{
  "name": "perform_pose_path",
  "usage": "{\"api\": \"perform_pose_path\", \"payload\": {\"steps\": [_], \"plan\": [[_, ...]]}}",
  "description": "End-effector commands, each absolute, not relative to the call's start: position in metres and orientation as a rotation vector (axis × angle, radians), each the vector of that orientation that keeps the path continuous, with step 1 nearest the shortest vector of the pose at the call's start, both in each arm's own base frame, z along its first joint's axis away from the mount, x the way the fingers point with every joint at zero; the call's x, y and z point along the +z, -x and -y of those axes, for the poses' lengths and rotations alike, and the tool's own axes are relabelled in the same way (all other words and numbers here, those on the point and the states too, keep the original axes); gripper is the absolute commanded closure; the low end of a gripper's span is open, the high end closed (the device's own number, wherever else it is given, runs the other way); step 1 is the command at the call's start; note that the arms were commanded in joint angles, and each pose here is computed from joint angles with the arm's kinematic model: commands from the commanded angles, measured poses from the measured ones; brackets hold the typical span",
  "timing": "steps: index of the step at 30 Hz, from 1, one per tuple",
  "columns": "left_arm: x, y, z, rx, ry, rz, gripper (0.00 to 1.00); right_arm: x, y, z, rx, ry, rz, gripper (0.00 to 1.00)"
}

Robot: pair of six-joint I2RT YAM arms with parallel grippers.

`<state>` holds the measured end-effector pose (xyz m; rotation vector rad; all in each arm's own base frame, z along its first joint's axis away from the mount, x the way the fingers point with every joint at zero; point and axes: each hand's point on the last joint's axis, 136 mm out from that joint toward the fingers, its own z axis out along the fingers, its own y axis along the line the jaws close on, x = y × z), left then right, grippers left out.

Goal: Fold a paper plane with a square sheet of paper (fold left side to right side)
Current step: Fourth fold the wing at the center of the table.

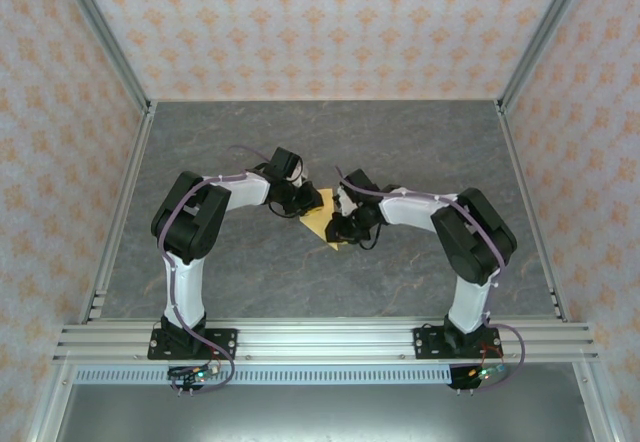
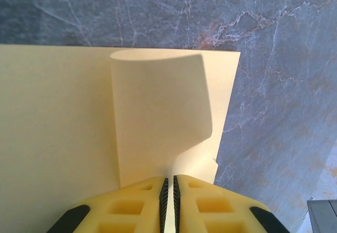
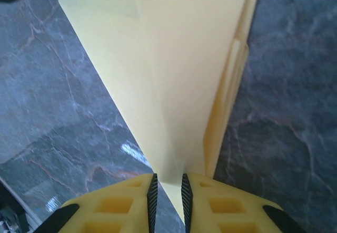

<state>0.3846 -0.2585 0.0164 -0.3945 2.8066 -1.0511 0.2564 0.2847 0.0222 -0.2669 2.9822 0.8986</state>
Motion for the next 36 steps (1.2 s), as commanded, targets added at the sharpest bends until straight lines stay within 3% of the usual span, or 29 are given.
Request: {"api": "perform_pose_path", "payload": {"steps": [1, 16, 23, 36], "plan": [[-0.024, -0.359, 0.237, -0.867, 0.464, -2.943, 0.85, 0.005, -0.213, -0.251, 0.727, 0.253, -3.176, 0.78], [-0.021, -0.360, 0.238, -0.879, 0.459, -2.935, 0.85, 0.085, -0.260, -0.282, 0.843, 0.298, -2.917, 0.79], [-0.022, -0.360, 0.238, -0.882, 0.458, -2.935, 0.85, 0.070, -0.270, -0.314, 1.066, 0.245, -2.893, 0.80], [-0.020, -0.359, 0.238, -0.877, 0.456, -2.936, 0.85, 0.020, -0.260, -0.294, 0.944, 0.154, -3.025, 0.81]]}}
